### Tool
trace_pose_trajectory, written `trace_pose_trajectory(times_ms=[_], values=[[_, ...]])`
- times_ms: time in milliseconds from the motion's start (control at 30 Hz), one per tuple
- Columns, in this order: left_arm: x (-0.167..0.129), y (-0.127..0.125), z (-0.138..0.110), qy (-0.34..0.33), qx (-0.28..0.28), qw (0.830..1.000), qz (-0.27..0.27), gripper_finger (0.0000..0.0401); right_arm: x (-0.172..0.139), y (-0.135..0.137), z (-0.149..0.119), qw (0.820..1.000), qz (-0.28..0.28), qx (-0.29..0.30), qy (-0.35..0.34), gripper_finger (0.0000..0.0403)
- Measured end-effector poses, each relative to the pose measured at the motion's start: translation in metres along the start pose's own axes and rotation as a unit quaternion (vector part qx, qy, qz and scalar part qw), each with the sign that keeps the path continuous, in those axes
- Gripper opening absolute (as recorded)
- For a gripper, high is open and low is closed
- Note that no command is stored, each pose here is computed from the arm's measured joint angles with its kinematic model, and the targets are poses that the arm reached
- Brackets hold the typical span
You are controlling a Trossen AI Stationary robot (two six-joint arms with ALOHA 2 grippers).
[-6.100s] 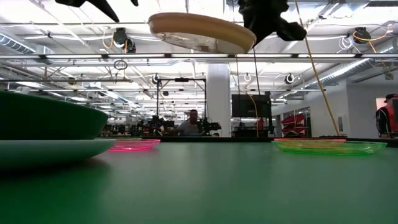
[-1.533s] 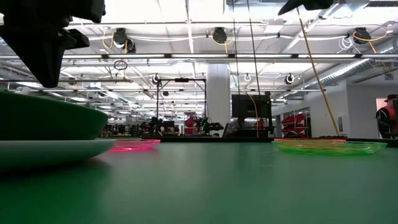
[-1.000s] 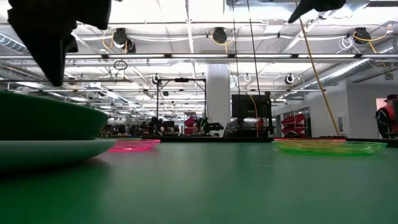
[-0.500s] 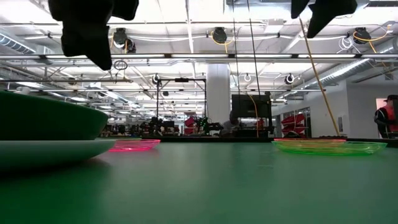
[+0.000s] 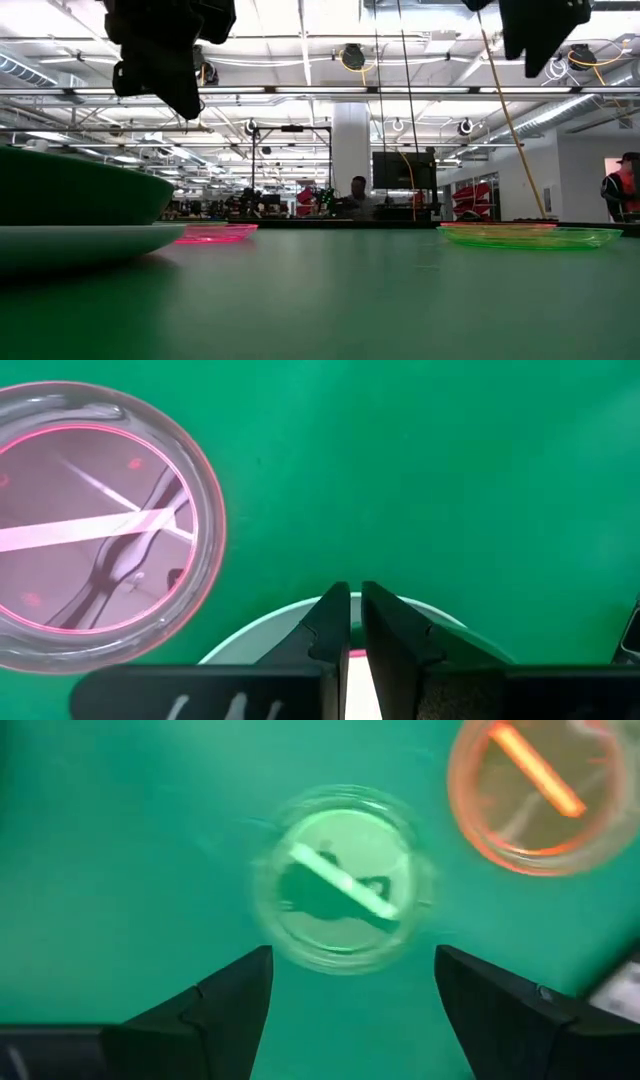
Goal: Stack plastic plates
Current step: Stack the right small green plate on top of the medium white plate
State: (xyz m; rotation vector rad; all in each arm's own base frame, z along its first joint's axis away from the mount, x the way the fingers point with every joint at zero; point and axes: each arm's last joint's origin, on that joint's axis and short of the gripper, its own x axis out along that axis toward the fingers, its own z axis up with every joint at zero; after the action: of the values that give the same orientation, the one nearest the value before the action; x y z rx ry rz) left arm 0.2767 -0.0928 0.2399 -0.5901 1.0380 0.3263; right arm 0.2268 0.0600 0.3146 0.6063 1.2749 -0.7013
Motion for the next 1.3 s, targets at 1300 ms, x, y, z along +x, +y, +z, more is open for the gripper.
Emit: trace_pose_trajectory(times_ms=[1300], values=[[-0.001, -0.006, 0.01, -0.064, -0.108, 0.992, -0.026, 0.0035, 0.139, -0.078, -0.022, 0.984, 0.119, 0.079, 0.109, 0.0219]])
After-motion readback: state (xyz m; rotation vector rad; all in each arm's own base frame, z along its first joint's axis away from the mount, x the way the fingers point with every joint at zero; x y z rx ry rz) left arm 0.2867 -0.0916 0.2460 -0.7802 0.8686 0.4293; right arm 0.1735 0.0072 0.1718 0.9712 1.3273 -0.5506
